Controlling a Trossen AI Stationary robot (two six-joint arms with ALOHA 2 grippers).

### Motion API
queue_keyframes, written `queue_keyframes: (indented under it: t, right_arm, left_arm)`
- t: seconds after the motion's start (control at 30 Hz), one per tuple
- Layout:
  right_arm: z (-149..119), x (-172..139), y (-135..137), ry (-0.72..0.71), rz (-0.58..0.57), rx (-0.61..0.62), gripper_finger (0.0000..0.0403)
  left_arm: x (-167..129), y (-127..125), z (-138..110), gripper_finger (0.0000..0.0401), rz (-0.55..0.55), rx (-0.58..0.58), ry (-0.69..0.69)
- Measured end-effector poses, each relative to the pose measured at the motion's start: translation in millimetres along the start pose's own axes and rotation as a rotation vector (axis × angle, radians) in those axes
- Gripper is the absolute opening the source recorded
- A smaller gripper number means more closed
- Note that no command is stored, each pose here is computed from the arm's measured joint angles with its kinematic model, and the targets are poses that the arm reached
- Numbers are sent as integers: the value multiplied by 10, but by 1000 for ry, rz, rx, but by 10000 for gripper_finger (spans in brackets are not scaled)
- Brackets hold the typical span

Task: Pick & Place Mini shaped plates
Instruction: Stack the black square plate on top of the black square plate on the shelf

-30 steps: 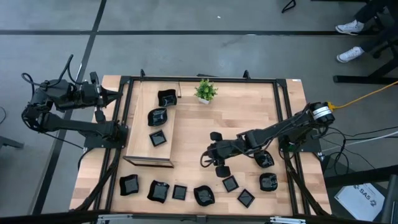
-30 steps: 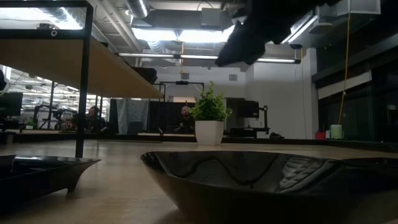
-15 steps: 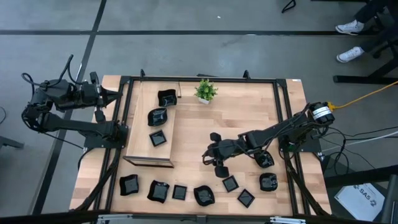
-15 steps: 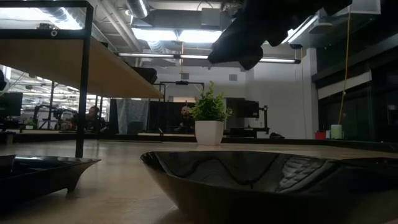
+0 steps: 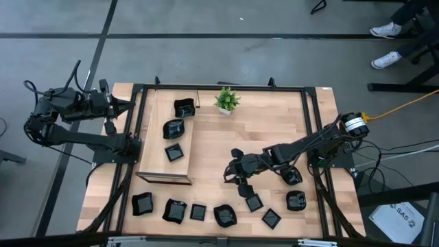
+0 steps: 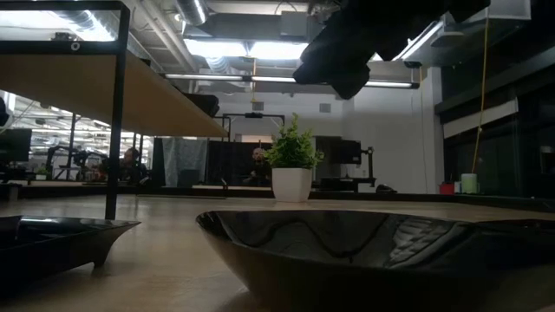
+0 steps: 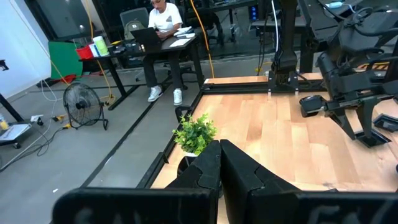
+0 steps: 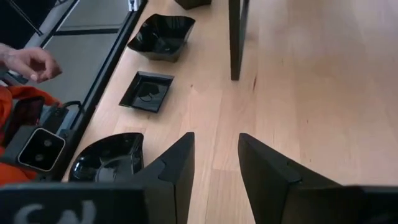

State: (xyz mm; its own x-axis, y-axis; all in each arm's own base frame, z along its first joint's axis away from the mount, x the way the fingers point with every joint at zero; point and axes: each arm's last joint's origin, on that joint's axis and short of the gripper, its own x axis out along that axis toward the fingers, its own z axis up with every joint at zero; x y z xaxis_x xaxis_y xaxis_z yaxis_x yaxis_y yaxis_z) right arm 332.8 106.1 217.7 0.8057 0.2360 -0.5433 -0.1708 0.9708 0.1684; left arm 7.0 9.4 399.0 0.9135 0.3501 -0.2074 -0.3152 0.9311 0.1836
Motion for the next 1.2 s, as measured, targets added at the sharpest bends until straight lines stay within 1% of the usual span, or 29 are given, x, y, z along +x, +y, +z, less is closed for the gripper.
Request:
queue_keyframes:
  t: [0.2,0.27,0.53,0.9,1.03,1.2]
  right_arm:
    - [-57,-5,155,34,65,-60,124]
    - [-81,-9,213,46,78,-62,124]
    - [-246,-37,348,185,76,27,124]
    - [-403,-78,324,349,9,168,124]
    - [-427,-87,322,381,8,215,124]
    - [-451,-98,333,430,44,287,124]
  left_arm:
    - [-1,0,1,4,0,0,-1]
    - [-1,0,1,4,0,0,-1]
    - [-1,0,0,4,0,0,0]
    - [-1,0,1,4,0,0,-1]
    - [0,0,0,4,0,0,0]
    - [0,0,0,4,0,0,0]
